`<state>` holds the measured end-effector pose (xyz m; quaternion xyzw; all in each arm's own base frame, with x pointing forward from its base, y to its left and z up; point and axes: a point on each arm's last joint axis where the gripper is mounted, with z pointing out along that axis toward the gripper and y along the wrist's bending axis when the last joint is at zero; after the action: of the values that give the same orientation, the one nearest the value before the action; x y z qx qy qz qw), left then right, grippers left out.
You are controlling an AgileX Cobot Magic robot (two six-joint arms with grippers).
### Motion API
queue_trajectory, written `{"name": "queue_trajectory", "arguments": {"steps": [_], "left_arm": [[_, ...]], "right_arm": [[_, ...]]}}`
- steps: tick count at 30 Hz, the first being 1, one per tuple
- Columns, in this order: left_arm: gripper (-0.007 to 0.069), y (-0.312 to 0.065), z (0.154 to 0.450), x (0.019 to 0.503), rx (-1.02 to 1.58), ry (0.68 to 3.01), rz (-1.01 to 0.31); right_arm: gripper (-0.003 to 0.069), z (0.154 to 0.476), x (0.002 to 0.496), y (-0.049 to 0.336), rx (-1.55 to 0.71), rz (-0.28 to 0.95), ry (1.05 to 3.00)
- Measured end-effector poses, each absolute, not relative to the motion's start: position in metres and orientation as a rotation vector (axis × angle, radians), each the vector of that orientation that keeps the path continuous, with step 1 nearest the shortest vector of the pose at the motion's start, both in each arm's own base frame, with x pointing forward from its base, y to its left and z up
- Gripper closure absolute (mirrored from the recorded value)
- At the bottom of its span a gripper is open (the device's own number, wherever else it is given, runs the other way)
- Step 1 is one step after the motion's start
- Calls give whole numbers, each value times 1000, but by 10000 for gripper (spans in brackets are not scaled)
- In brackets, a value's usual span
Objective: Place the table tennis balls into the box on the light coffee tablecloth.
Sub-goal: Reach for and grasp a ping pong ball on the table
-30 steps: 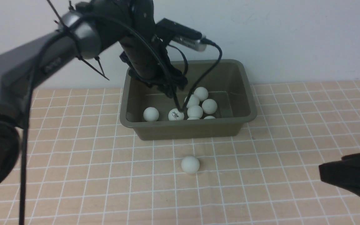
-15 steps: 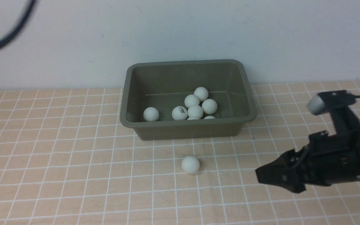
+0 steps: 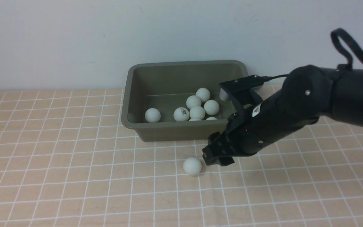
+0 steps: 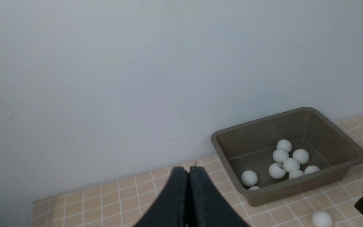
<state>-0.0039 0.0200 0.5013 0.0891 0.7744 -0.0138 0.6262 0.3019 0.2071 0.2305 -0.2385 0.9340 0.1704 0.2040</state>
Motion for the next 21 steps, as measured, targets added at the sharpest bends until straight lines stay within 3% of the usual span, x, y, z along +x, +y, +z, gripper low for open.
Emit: {"name": "queue_trajectory", "arguments": {"steps": [9, 21], "left_arm": [[694, 19, 490, 0, 183, 1853, -38], [694, 10, 485, 10, 221, 1936, -89]], "right_arm": [[255, 208, 320, 224, -696, 391, 2676], [255, 190, 345, 267, -772, 392, 2704]]}}
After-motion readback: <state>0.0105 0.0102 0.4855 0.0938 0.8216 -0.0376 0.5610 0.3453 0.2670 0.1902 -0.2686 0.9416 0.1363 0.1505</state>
